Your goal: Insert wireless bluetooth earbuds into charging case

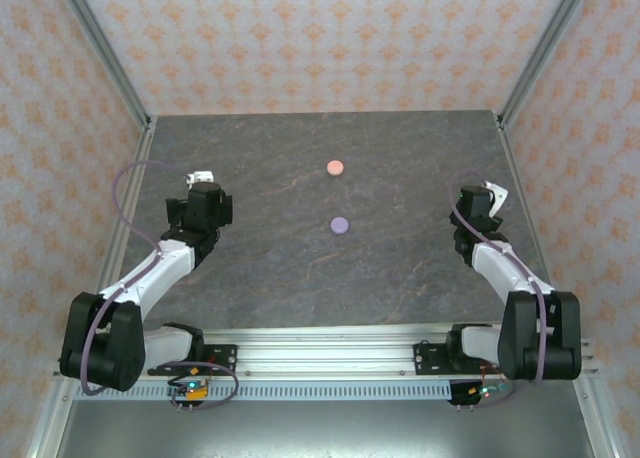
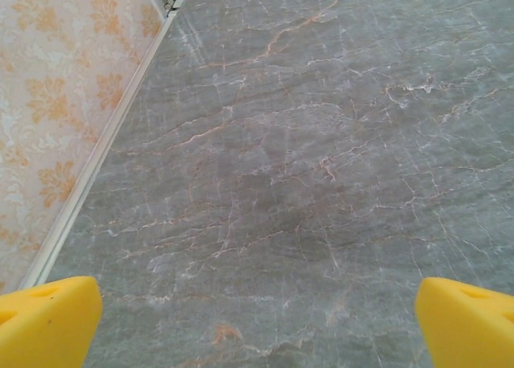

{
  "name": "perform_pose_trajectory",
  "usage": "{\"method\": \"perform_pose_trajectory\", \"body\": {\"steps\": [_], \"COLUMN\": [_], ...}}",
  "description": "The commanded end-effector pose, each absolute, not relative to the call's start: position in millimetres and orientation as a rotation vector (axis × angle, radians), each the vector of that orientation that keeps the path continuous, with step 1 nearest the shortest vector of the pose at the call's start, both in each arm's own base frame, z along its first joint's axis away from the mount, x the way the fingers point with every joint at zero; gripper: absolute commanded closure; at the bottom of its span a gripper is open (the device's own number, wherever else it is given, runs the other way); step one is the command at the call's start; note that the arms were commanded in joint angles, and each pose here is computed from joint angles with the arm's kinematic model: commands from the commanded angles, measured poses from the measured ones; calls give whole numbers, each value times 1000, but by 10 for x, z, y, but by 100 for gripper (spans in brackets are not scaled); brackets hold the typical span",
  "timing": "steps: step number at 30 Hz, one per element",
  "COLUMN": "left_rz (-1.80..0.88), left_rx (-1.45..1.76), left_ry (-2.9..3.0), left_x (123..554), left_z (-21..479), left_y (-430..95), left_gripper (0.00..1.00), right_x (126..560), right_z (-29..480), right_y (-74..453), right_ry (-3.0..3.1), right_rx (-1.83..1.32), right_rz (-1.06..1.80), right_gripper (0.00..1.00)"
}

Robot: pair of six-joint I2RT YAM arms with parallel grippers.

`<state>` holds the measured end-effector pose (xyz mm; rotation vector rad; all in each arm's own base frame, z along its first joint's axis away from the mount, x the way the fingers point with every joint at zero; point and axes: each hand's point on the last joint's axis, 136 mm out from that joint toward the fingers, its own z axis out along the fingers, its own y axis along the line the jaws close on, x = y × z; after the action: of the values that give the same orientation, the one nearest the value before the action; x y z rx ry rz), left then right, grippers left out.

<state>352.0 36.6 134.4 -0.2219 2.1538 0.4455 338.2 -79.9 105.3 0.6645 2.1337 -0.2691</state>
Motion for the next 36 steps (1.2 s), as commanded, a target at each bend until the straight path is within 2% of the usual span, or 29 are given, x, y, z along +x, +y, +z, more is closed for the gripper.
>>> {"method": "perform_pose_trajectory", "body": {"steps": [1, 13, 36], "left_rz": [327, 133, 162], "left_rx": [-204, -103, -168], "left_ry": [2056, 1988, 1971], "left_x": [3711, 3922, 3923], "left_z": [1395, 1216, 933], "left_y": [324, 143, 256], "left_gripper": [0, 0, 0], "right_x": [3566, 3823, 3803], "right_z": [1074, 1080, 1073], "right_y": [-741, -626, -505], "right_ry": [2078, 1952, 1892], "right_rx": [652, 512, 407], "right_rz": [-151, -51, 3], "right_gripper": [33, 23, 19]}}
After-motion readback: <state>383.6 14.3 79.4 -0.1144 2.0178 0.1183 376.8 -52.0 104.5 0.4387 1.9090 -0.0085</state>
